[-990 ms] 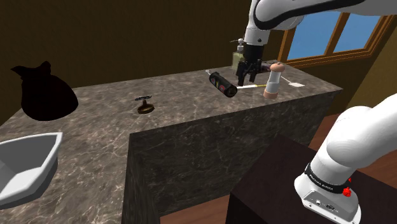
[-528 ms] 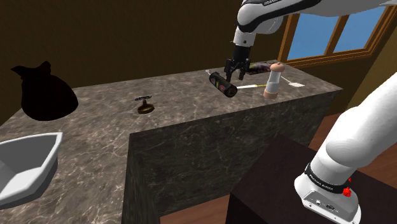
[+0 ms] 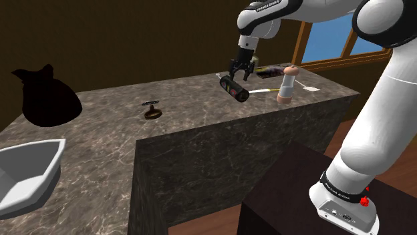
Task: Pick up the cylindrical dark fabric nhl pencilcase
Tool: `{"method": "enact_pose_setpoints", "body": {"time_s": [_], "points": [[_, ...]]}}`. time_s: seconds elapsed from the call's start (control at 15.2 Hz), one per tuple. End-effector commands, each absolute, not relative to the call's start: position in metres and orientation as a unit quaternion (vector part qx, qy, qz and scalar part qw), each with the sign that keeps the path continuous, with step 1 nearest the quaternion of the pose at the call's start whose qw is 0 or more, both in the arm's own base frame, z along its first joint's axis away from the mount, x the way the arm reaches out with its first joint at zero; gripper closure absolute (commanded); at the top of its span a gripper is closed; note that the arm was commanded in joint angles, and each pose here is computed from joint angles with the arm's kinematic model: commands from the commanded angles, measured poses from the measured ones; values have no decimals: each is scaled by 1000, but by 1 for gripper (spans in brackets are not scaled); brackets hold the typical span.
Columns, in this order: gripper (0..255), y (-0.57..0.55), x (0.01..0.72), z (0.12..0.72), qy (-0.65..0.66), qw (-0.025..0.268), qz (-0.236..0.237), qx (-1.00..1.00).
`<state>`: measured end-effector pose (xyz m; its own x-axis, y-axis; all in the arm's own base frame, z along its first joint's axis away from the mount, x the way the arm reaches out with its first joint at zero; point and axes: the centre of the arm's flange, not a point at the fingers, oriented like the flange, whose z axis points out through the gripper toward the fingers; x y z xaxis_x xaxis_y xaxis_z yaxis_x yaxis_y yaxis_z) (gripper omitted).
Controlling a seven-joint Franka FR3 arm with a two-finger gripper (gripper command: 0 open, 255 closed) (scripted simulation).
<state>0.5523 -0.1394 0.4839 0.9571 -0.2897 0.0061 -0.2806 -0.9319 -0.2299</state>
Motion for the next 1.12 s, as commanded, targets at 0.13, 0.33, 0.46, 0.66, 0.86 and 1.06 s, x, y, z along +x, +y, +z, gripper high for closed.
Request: {"method": "enact_pose_setpoints", "body": {"time_s": [0.13, 0.33, 0.46, 0.66, 0.86, 1.06], "points": [[0, -169, 590, 469, 178, 124, -26, -976], [0, -169, 590, 454, 178, 124, -26, -976], [0, -169, 590, 443, 178, 124, -26, -976], [0, -169, 590, 429, 178, 124, -26, -976], [255, -169, 590, 430, 178, 124, -26, -976], [255, -169, 590, 429, 178, 124, -26, -976]]}}
